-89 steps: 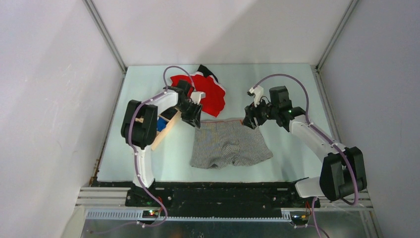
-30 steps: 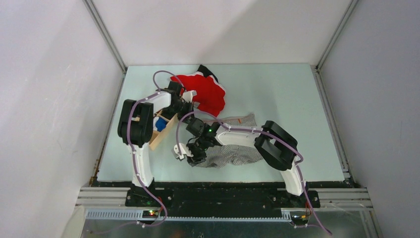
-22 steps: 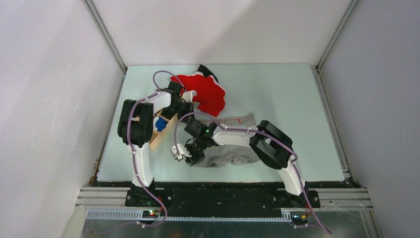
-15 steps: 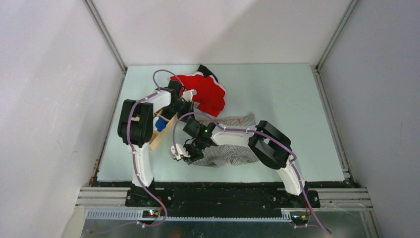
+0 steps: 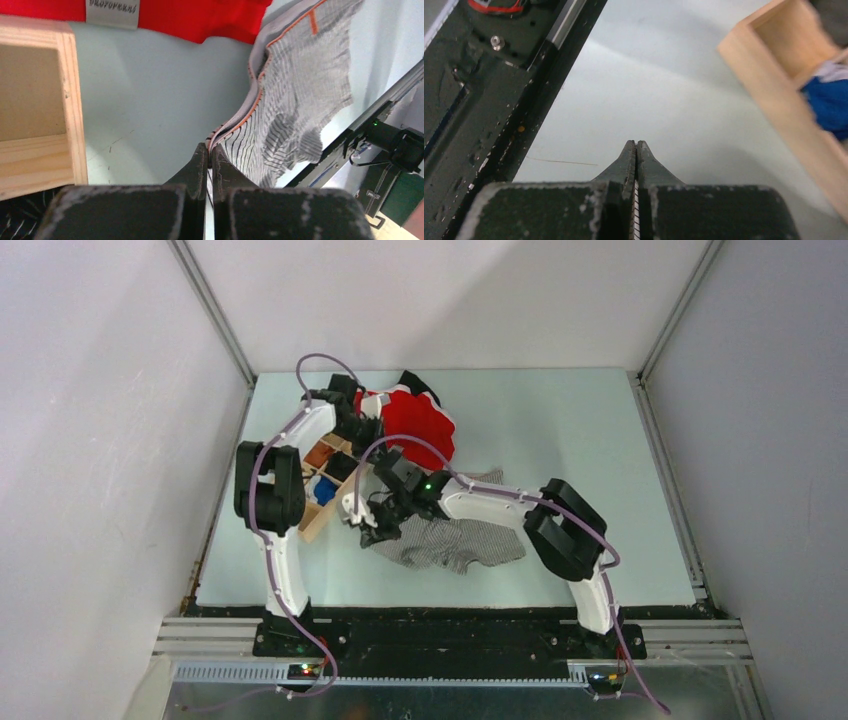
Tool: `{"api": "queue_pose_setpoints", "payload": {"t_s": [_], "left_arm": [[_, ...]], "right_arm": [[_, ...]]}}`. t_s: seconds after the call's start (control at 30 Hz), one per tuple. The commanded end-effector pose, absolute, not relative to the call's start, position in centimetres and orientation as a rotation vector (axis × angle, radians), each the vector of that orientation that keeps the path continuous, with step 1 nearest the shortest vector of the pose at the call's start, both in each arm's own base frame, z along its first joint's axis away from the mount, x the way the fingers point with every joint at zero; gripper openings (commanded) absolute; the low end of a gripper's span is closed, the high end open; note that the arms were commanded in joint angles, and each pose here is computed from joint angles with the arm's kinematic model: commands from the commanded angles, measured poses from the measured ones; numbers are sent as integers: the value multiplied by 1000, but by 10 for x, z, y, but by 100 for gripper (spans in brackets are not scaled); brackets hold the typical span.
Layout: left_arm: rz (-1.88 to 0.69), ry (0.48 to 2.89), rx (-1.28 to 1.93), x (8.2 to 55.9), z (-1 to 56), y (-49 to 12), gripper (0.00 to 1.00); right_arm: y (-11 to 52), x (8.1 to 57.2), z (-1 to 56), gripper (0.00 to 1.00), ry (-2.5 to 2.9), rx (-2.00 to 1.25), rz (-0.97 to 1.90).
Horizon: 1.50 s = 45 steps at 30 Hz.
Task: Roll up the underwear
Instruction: Fold the underwear at the center of the board.
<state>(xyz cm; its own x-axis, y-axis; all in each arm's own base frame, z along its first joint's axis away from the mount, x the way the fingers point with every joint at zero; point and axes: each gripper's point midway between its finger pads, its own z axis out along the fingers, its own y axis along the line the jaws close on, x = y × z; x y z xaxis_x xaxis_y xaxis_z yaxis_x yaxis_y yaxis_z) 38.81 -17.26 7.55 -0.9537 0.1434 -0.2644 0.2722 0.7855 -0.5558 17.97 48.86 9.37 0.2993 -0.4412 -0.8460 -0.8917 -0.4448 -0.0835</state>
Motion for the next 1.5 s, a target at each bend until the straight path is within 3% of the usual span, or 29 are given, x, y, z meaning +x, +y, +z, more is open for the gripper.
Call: {"api": "queue_pose_setpoints", "payload": {"t_s": [0.0,0.63,1.0,1.47], "left_arm": [[-960,2692,357,396,126,-179,0],[-1064,2505,527,420,168,-274,0],[-1173,2474,483,414,169,-353,0],[-862,2515,344,432,141,-379,0]], "right_arm": [[500,193,173,0,1074,-1847,1089],[403,240,198,0,1267,-1629,1052],[330,241,171,0,1419,-1601,1006],[273,237,121,0,1549,-1614,939]]}}
